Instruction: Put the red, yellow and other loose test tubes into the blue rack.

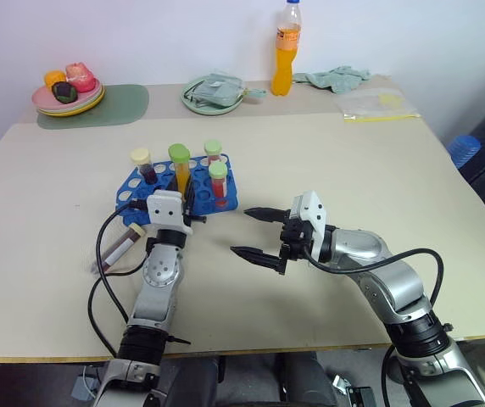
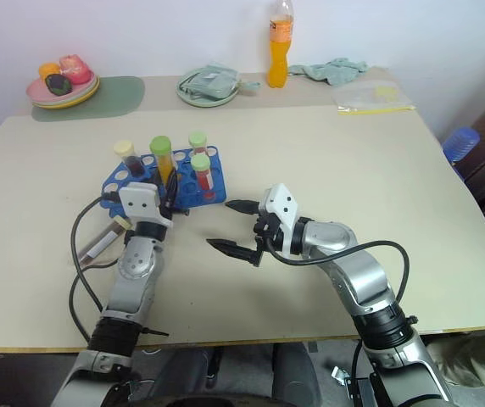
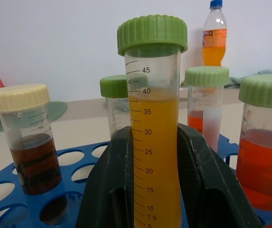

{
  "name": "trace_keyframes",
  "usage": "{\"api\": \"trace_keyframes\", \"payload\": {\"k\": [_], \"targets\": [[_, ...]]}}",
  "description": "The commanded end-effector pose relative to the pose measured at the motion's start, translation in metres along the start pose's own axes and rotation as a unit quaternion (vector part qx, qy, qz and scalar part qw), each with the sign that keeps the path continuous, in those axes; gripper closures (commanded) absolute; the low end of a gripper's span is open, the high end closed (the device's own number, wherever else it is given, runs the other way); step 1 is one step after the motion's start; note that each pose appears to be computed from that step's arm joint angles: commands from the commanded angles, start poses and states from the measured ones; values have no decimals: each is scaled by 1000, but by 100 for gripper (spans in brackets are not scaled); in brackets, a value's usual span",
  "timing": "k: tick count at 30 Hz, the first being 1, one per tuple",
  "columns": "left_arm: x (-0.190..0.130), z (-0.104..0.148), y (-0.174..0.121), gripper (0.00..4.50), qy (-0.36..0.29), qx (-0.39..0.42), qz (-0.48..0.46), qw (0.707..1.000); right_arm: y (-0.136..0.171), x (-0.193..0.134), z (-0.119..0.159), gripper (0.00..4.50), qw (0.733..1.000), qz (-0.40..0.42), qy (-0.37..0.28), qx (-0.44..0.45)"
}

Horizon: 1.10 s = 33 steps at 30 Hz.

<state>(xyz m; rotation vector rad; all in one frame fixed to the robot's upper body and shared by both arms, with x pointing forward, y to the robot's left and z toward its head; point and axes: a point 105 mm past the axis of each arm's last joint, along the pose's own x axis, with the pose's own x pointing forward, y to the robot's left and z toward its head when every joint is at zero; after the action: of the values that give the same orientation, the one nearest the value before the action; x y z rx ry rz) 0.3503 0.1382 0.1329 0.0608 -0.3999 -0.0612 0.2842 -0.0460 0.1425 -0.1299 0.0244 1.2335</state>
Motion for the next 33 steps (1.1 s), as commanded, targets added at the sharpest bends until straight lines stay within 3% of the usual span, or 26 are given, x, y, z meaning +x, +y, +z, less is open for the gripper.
{"api": "trace_keyframes", "payload": {"k": [1,6,15,18,20,21,24,26,30,33], "targets": [[2,9,2,281,-23,-7,5,1000,6,1,13,0,1000,7,-23,-18],[-2,20,14,56,-38,-2,25,999,6,2,14,0,1000,7,-23,-19],[-4,106,54,56,-111,-34,34,993,8,3,14,0,1000,10,-26,-13],[-6,137,77,56,-85,-28,0,996,8,3,13,0,1000,12,-26,-11],[-12,122,86,56,17,-23,-36,999,8,3,13,0,1000,14,-26,-11],[-19,108,92,5,94,-4,-59,994,8,3,12,0,999,16,-26,-10],[-38,92,109,2,236,37,-89,967,9,5,11,0,999,22,-25,-9],[-45,87,114,2,315,66,-110,940,9,7,11,0,999,29,-26,-9],[-54,87,113,2,414,27,-156,896,9,11,11,0,999,38,-27,-14],[-71,72,121,2,528,53,-165,831,8,12,11,0,999,42,-27,-18]]}}
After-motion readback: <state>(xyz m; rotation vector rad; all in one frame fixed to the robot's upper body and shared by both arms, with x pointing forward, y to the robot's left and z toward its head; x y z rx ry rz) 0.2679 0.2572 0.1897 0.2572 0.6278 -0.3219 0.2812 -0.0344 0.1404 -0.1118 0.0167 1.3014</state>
